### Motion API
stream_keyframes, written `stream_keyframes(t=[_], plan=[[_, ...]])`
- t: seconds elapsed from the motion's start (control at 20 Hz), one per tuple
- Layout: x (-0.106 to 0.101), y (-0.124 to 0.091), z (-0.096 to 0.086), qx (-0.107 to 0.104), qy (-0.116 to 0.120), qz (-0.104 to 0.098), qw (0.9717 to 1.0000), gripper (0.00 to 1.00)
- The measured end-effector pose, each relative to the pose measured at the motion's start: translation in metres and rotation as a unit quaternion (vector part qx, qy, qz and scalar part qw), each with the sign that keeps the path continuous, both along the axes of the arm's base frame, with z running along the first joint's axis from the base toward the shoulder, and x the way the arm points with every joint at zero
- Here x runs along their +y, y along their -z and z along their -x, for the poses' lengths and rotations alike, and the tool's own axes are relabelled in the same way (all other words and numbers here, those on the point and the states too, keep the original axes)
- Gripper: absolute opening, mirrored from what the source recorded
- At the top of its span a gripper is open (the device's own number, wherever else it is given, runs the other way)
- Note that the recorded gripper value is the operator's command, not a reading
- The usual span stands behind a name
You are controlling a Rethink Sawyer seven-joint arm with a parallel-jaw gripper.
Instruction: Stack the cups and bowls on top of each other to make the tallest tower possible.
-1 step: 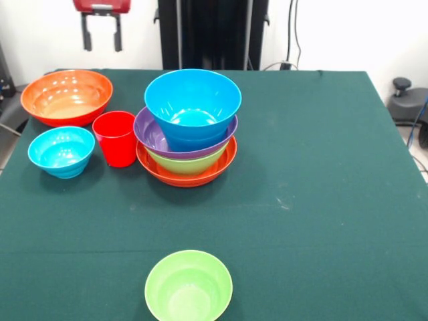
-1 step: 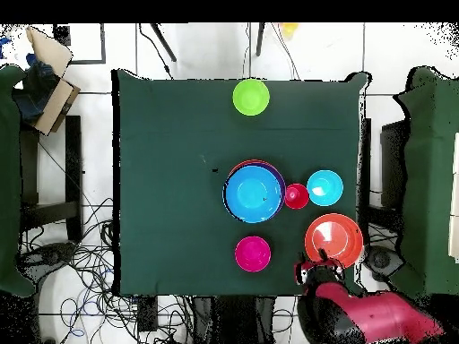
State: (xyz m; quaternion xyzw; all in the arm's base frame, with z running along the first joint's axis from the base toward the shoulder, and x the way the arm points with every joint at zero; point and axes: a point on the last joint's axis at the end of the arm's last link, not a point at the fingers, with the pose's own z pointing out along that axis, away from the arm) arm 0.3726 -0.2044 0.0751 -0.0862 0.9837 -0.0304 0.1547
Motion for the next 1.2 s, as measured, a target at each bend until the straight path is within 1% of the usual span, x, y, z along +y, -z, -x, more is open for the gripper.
stream_keyframes(t=[0.05, 0.1, 0.2, 0.25, 0.3, 0.45, 0.55, 0.8, 0.9, 0.95, 1.05, 1.2], plan=[[0.003, 0.001, 0.003, 0.001, -0.008, 0.002, 1.0000, 1.00], [0.016, 0.005, 0.013, 0.003, -0.037, 0.007, 0.9993, 1.00], [0.021, 0.007, 0.018, 0.002, -0.049, 0.007, 0.9988, 1.00], [0.028, 0.010, 0.027, -0.002, -0.059, 0.003, 0.9983, 1.00], [0.031, 0.012, 0.032, -0.005, -0.060, -0.001, 0.9982, 1.00], [0.036, 0.018, 0.044, -0.010, -0.057, -0.014, 0.9983, 1.00], [0.039, 0.026, 0.061, -0.012, -0.047, -0.034, 0.9982, 1.00], [0.039, 0.039, 0.085, -0.005, -0.048, -0.057, 0.9972, 1.00], [0.036, 0.044, 0.096, -0.001, -0.051, -0.064, 0.9967, 1.00], [0.030, 0.048, 0.103, 0.001, -0.053, -0.068, 0.9963, 1.00], [0.024, 0.051, 0.106, 0.001, -0.051, -0.070, 0.9962, 1.00], [0.012, 0.059, 0.112, 0.007, -0.034, -0.077, 0.9964, 1.00]])
